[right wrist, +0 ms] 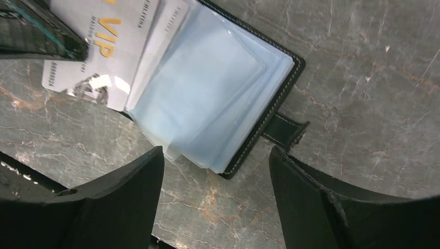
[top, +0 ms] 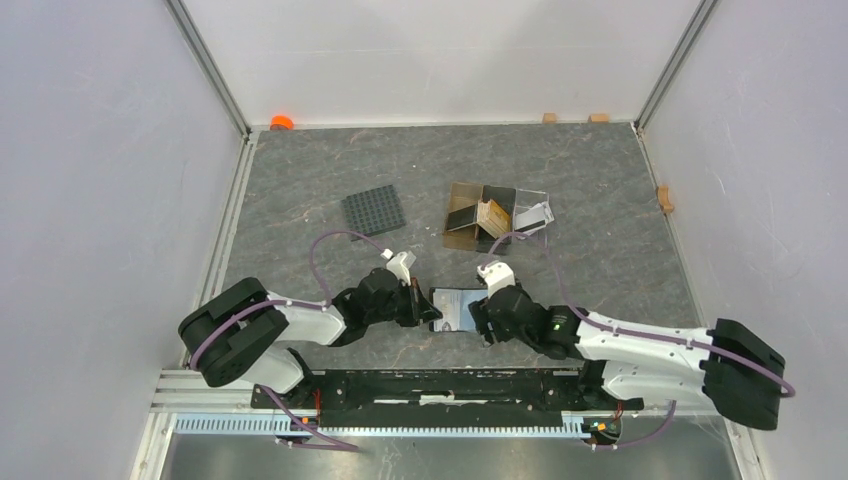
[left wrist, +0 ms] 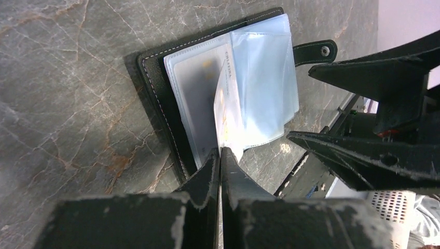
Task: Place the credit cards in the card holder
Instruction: Insert the credit card into the card holder.
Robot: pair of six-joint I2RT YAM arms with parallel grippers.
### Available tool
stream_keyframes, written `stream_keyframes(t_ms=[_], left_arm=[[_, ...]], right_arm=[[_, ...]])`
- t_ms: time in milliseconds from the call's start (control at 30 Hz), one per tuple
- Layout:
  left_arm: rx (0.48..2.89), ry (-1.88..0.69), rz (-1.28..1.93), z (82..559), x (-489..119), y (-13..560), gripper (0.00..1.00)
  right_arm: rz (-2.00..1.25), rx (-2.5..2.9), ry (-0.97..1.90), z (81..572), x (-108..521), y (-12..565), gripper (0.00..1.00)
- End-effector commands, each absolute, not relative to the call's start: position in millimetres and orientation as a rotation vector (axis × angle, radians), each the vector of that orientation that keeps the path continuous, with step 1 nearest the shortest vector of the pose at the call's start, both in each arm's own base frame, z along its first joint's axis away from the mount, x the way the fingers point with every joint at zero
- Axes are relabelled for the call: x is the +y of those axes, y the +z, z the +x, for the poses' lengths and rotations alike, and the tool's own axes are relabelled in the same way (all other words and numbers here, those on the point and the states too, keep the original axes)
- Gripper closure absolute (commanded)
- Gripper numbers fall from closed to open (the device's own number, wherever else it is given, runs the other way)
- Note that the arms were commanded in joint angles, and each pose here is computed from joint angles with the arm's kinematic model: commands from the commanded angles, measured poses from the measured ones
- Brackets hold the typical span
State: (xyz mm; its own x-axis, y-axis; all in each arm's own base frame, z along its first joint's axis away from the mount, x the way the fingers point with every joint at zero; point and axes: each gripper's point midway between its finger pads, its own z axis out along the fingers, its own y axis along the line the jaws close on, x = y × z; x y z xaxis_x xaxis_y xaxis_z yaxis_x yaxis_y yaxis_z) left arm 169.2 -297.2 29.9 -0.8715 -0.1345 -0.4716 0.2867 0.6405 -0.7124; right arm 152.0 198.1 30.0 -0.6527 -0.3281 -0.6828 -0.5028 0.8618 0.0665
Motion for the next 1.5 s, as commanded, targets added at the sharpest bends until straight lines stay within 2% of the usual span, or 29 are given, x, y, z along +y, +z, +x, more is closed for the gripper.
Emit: stream_keyframes(t_ms=[0,400,633,833,967,1267,1467], left_arm=[[2.396,-1.096,0.068,169.2,-286.9,17.3,0.98],[2.401,-1.081,0.073,167.2,-282.4,18.7,0.98],[2.408,-1.008,0.080,169.1,-272.0,14.6,0.98],[2.423,-0.965,0.088,169.5,-265.5,7.8,0.98],[2.423,-0.959,0.075,169.5,-262.9,7.2,0.98],[2.416,-0.968,0.059,170.2,-263.3,10.8,0.98],[2.423,-0.976,0.054,168.4,-263.5,9.6,0.98]], right_arm=[[-0.567,2.229,0.203,170.0,212.2,56.7,0.20],[-0.598,2.253,0.168,174.0,240.0,37.6,0.12],[-0.577,2.315,-0.103,175.8,199.6,27.8,0.13],[-0.506,2.334,-0.051,174.1,180.6,28.5,0.13],[-0.485,2.333,0.074,175.8,185.0,35.9,0.19],[-0.304,2.274,0.726,154.0,247.6,66.9,0.38],[-0.166,2.315,0.789,159.7,235.8,47.4,0.51]])
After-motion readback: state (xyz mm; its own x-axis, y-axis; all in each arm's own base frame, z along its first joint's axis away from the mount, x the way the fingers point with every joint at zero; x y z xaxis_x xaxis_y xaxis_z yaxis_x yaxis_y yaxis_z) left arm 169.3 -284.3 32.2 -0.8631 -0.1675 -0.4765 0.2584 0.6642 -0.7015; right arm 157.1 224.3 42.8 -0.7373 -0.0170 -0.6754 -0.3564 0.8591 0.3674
